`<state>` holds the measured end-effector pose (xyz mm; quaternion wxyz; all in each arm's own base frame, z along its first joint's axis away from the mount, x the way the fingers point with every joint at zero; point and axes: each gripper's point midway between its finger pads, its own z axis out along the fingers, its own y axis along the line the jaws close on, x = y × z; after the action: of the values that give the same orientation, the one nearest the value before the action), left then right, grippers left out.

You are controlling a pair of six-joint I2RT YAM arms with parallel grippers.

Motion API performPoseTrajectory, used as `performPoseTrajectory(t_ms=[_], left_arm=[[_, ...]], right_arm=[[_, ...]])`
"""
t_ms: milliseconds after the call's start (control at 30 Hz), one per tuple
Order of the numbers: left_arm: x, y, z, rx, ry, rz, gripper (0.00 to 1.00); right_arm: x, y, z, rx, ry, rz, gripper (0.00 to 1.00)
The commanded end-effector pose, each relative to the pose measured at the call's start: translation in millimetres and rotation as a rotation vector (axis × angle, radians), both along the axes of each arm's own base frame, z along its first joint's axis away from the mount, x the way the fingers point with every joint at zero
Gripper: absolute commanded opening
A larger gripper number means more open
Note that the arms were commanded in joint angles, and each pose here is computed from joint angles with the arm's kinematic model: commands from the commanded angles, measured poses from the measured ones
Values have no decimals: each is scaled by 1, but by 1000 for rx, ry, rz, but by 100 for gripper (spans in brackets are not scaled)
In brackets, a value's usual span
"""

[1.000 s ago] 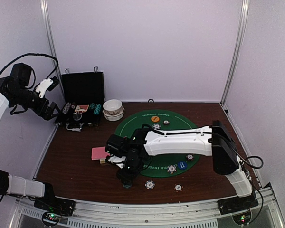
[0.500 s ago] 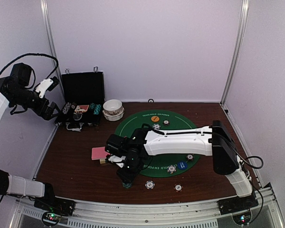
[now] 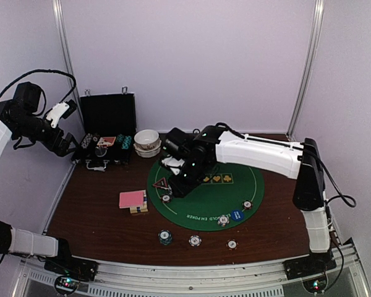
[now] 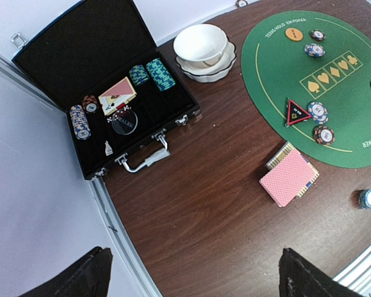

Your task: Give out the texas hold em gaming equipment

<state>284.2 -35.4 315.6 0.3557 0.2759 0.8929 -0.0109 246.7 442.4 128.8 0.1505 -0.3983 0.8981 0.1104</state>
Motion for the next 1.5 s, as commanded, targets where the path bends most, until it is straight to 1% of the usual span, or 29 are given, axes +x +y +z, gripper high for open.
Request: performPoseTrajectory(t_ms=[0,100,267,400,533,800,967,1300,1467], left_arm=[[2,2,10,8,-36,-1,97],[2,1,9,3,-33,-3,97],[3,1,9,1,-31,-5,98],[4,1,8,2,-28,-6,98],[4,1,8,1,-28,-8,98],[7,0,3,-2,-13,-12,98],[9,0,2,-2,-11,-14,98],[9,-1,0,-5,-5,-15,97],[11,0,0,-2,-6,-14,98]], right_arm=[[78,-57,30,-2,-96,-228,6],[124,-95,29,-14,-132,-361,5],[185,-140,22,-18,-167,-508,4],[219,-165,1,-52,-163,-584,3],[240,-181,-22,-65,-151,-633,2],[264,-202,-54,-96,-127,-682,2],[270,-212,-67,-103,-116,-703,1],[265,-203,-83,-69,-59,-681,3],[260,-197,-88,-76,-53,-659,5]])
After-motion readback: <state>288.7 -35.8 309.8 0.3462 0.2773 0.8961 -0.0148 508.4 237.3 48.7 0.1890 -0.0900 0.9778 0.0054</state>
